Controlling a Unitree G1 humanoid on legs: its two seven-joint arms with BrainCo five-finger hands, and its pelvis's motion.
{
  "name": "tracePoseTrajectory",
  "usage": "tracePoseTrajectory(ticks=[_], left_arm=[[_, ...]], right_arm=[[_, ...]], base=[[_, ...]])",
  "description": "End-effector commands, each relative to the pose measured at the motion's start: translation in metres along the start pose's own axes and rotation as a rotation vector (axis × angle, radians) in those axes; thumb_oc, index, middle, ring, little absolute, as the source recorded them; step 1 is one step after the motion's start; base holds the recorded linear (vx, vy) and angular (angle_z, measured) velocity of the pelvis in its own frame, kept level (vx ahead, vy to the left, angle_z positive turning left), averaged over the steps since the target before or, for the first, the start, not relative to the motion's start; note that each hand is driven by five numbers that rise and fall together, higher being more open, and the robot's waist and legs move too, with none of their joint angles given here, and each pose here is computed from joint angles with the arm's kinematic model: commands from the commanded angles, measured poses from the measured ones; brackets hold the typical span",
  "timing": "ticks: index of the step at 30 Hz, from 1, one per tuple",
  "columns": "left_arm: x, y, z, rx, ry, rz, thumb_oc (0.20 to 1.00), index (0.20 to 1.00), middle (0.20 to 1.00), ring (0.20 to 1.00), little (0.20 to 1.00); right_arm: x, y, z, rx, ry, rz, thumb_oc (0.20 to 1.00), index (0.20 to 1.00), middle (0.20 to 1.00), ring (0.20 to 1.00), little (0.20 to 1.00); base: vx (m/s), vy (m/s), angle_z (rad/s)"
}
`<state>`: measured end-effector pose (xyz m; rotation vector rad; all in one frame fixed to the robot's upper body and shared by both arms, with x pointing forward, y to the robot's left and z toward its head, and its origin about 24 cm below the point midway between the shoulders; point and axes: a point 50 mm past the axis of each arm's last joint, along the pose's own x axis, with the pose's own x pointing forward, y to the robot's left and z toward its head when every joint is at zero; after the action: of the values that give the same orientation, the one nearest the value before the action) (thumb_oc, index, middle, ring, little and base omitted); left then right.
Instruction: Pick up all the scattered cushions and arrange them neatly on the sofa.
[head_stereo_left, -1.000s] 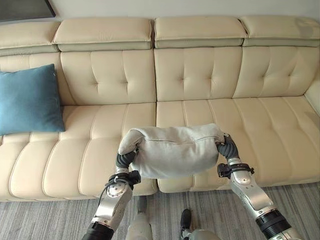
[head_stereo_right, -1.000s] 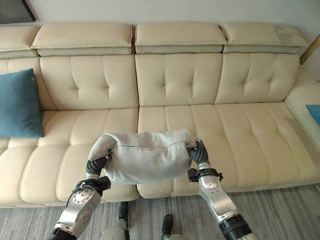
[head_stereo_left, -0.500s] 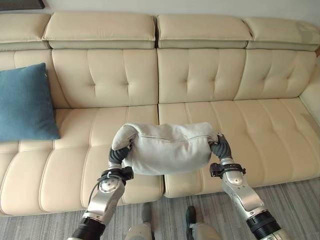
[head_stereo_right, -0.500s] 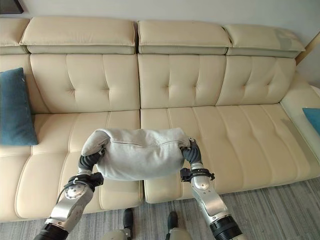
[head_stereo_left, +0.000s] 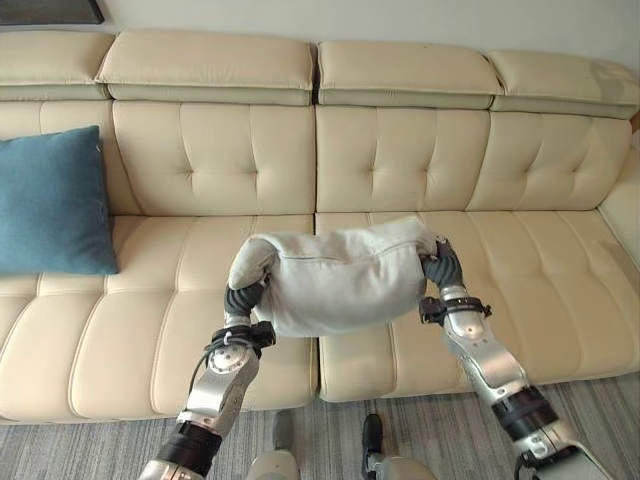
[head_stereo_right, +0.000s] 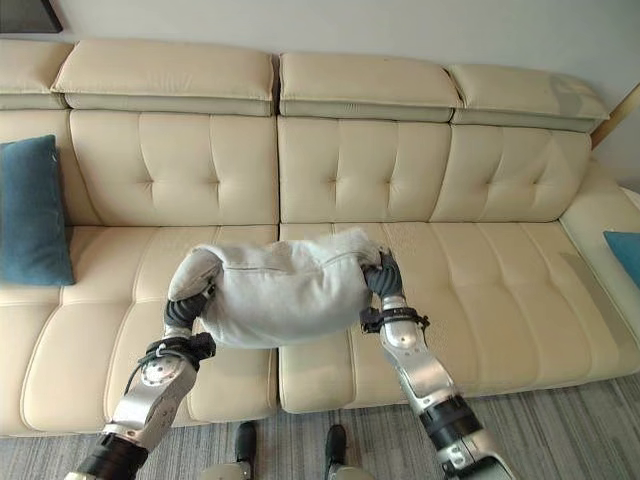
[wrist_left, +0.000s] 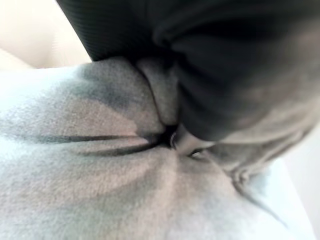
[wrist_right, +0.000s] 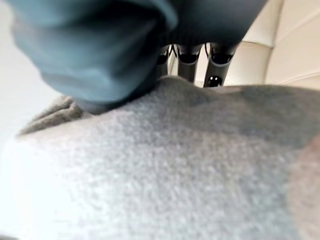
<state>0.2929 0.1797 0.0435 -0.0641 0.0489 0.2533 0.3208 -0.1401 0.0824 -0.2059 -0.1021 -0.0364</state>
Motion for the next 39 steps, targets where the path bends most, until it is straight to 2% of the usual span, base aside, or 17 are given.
tracePoseTrajectory(ticks=[1,10,15,16,17,18,19,20,24,25,26,28,31,33,35,36,39], left_arm=[[0.008,-0.062,0.059,-0.018,-0.271,-0.227,0.2,0.2,0.2,0.2,0.2],[0.041,-0.069,0.087,0.087,-0.337,-0.157,0.2,0.2,0.2,0.2,0.2],[0.089,-0.07,0.15,0.263,-0.416,-0.059,0.2,0.2,0.2,0.2,0.2],[0.1,-0.059,0.17,0.306,-0.425,-0.013,0.445,0.445,0.445,0.445,0.445],[0.106,-0.052,0.177,0.325,-0.404,0.008,0.62,0.62,0.62,0.62,0.62],[0.106,-0.053,0.178,0.324,-0.406,0.007,1.0,1.0,1.0,1.0,1.0],[0.114,-0.037,0.189,0.333,-0.374,0.059,1.0,1.0,1.0,1.0,1.0],[0.114,-0.037,0.19,0.332,-0.375,0.059,1.0,1.0,1.0,1.0,1.0],[0.123,0.002,0.201,0.127,-0.28,0.159,1.0,1.0,1.0,1.0,1.0],[0.123,0.018,0.204,0.023,-0.258,0.195,1.0,1.0,1.0,1.0,1.0],[0.123,0.018,0.204,0.023,-0.259,0.195,1.0,1.0,1.0,1.0,1.0],[0.122,0.038,0.189,-0.186,-0.207,0.237,1.0,1.0,1.0,1.0,1.0],[0.12,0.047,0.172,-0.254,-0.174,0.246,1.0,1.0,1.0,1.0,1.0],[0.115,0.064,0.143,-0.332,-0.122,0.289,1.0,1.0,1.0,1.0,1.0],[0.108,0.076,0.121,-0.314,-0.09,0.304,1.0,1.0,1.0,1.0,1.0],[0.099,0.091,0.105,-0.238,-0.086,0.296,1.0,1.0,1.0,1.0,1.0],[0.084,0.112,0.085,-0.09,-0.074,0.293,1.0,1.0,1.0,1.0,1.0]], right_arm=[[0.009,0.045,0.057,0.097,-0.225,0.131,0.2,0.2,0.2,0.2,0.2],[0.033,0.058,0.064,0.109,-0.184,0.083,0.2,0.2,0.2,0.2,0.2],[0.079,0.049,0.093,0.007,-0.164,-0.011,0.2,0.2,0.2,0.2,0.2],[0.092,0.035,0.099,-0.066,-0.138,-0.033,0.2,0.2,0.2,0.2,0.2],[0.099,0.026,0.101,-0.117,-0.122,-0.046,1.0,1.0,1.0,1.0,1.0],[0.099,0.026,0.102,-0.116,-0.124,-0.047,1.0,1.0,1.0,1.0,1.0],[0.108,0.008,0.103,-0.179,-0.075,-0.08,1.0,1.0,1.0,1.0,1.0],[0.109,0.008,0.104,-0.178,-0.076,-0.081,1.0,1.0,1.0,1.0,1.0],[0.118,-0.032,0.103,-0.143,0.031,-0.205,1.0,1.0,1.0,1.0,1.0],[0.118,-0.049,0.106,-0.065,0.044,-0.282,1.0,1.0,1.0,1.0,1.0],[0.118,-0.05,0.106,-0.065,0.044,-0.282,1.0,1.0,1.0,1.0,1.0],[0.114,-0.074,0.108,0.153,0.026,-0.412,1.0,1.0,1.0,1.0,1.0],[0.109,-0.083,0.103,0.249,0.008,-0.454,1.0,1.0,1.0,1.0,1.0],[0.099,-0.104,0.094,0.364,-0.025,-0.536,1.0,1.0,1.0,1.0,1.0],[0.087,-0.115,0.072,0.361,-0.005,-0.559,1.0,1.0,1.0,1.0,1.0],[0.074,-0.13,0.052,0.253,0.016,-0.552,1.0,1.0,1.0,1.0,1.0],[0.055,-0.141,0.028,0.089,0.044,-0.511,1.0,1.0,1.0,1.0,1.0]], base=[[0.0,-0.009,0.14],[-0.03,-0.004,0.01],[-0.08,-0.012,-0.01],[-0.07,0.007,0.01],[-0.05,0.009,0.02],[0.0,0.0,0.0],[0.0,0.0,0.0],[0.0,0.0,0.0],[0.01,0.02,0.04],[0.0,0.0,0.0],[0.06,0.046,0.0],[0.05,0.056,0.01],[0.04,0.043,-0.03],[0.07,0.056,-0.01],[0.07,0.03,0.01],[0.03,0.011,-0.01],[0.05,0.012,-0.02]])
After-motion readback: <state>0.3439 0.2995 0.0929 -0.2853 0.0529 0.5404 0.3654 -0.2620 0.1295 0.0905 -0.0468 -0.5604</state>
